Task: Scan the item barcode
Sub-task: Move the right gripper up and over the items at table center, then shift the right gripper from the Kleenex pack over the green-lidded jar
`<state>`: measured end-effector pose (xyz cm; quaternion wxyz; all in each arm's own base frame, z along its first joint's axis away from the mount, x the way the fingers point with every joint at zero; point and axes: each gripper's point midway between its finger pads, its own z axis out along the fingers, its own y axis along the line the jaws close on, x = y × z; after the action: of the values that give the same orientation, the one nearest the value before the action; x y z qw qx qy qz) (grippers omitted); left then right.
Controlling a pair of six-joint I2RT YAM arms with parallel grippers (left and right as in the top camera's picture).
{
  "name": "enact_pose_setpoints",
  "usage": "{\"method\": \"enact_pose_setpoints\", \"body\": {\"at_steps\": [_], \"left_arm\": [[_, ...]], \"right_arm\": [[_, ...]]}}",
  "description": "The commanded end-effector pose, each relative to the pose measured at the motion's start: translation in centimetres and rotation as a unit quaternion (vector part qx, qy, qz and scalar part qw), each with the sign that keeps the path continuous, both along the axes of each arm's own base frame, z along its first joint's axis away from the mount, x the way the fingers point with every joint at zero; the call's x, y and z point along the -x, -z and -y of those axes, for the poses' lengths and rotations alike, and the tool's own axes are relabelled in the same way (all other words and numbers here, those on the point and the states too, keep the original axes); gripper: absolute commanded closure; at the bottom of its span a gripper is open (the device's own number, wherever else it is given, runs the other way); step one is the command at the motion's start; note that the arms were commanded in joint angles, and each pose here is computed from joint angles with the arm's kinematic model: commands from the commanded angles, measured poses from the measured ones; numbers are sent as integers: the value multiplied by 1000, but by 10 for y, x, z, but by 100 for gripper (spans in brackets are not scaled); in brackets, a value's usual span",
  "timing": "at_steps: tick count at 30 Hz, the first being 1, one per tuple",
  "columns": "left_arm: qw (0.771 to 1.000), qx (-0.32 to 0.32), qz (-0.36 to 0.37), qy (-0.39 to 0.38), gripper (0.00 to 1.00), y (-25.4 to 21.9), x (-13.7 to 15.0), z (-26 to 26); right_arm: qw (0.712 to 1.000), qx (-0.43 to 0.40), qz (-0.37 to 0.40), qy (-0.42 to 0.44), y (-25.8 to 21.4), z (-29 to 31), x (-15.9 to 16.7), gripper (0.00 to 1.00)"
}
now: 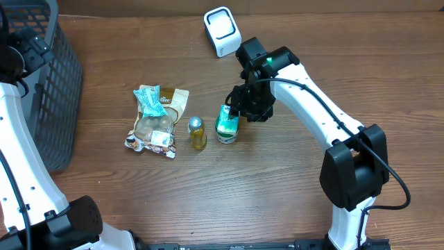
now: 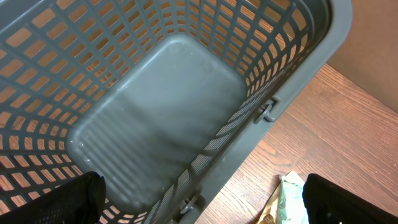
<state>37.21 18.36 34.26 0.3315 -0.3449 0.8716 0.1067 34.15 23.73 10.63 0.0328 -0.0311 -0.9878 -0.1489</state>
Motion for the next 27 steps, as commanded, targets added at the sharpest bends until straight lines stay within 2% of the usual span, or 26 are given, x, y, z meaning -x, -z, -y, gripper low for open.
{"method": "enact_pose_setpoints", "body": {"at_steps": [1, 8, 14, 17, 19, 27], "left_arm": [[1000, -7, -1, 5, 1, -2, -1, -2], [1000, -7, -1, 5, 0, -2, -1, -2], [1000, -7, -1, 5, 0, -2, -1, -2], [1000, -7, -1, 5, 0, -2, -1, -2], [1000, -7, -1, 5, 0, -2, -1, -2], [1000, -7, -1, 5, 1, -2, -1, -2]], "right_arm": [[1000, 5, 0, -8, 2, -6, 5, 53], [1000, 7, -2, -23, 4, -16, 13, 59], [1000, 7, -3, -24, 12, -16, 14, 72], [1000, 9, -7, -24, 15, -15, 16, 84], [1000, 10, -8, -24, 15, -15, 17, 96], [1000, 1, 14, -13, -17, 11, -4, 96]]}}
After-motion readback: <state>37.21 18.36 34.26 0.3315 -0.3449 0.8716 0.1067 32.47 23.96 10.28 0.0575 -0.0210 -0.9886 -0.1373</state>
